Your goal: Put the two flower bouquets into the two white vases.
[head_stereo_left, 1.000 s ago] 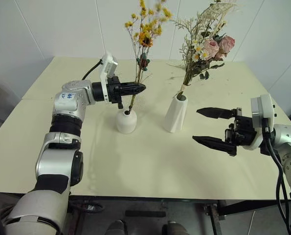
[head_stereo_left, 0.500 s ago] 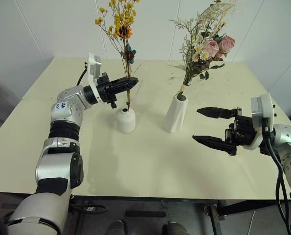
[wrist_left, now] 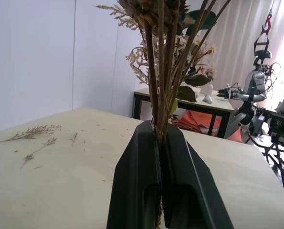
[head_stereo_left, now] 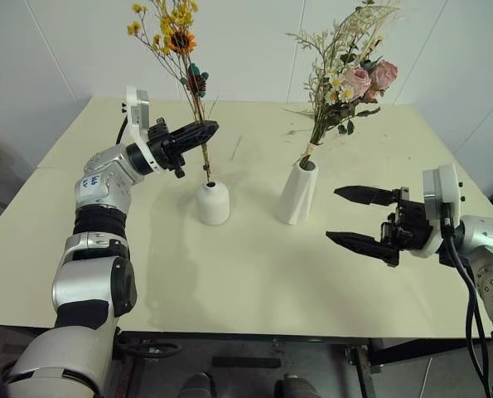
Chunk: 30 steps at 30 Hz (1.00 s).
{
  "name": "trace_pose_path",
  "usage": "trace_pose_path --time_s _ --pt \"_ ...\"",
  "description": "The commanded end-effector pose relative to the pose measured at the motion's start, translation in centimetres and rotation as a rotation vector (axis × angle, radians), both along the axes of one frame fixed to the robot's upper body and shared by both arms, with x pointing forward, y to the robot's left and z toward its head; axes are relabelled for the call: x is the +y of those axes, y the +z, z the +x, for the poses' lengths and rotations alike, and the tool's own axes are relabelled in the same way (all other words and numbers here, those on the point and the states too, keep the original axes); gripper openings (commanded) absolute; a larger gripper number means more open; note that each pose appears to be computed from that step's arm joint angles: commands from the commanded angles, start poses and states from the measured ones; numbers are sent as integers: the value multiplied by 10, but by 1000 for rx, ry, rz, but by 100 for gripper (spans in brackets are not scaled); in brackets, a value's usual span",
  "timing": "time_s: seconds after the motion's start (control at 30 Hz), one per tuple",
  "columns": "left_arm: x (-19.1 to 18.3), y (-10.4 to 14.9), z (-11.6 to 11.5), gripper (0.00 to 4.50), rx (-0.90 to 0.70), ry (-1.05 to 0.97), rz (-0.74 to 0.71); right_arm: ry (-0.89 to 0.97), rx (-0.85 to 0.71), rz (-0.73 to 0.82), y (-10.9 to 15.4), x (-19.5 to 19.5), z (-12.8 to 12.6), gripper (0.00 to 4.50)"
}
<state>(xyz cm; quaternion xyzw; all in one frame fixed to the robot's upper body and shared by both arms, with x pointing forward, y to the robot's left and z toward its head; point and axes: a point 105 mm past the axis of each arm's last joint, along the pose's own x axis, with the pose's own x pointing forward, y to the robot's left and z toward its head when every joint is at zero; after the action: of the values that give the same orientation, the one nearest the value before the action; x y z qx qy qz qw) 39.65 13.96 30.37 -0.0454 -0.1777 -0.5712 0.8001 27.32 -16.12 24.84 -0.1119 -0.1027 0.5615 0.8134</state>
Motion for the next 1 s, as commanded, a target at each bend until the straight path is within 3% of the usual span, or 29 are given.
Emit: trace_pose_path --time_s 0.03,1.0 --pt "5 14 -1 4 -49 13 -53 15 -46 7 9 2 -6 450" --pt "-5 -11 15 4 15 51 -51 0 -35 4 7 1 -9 450"
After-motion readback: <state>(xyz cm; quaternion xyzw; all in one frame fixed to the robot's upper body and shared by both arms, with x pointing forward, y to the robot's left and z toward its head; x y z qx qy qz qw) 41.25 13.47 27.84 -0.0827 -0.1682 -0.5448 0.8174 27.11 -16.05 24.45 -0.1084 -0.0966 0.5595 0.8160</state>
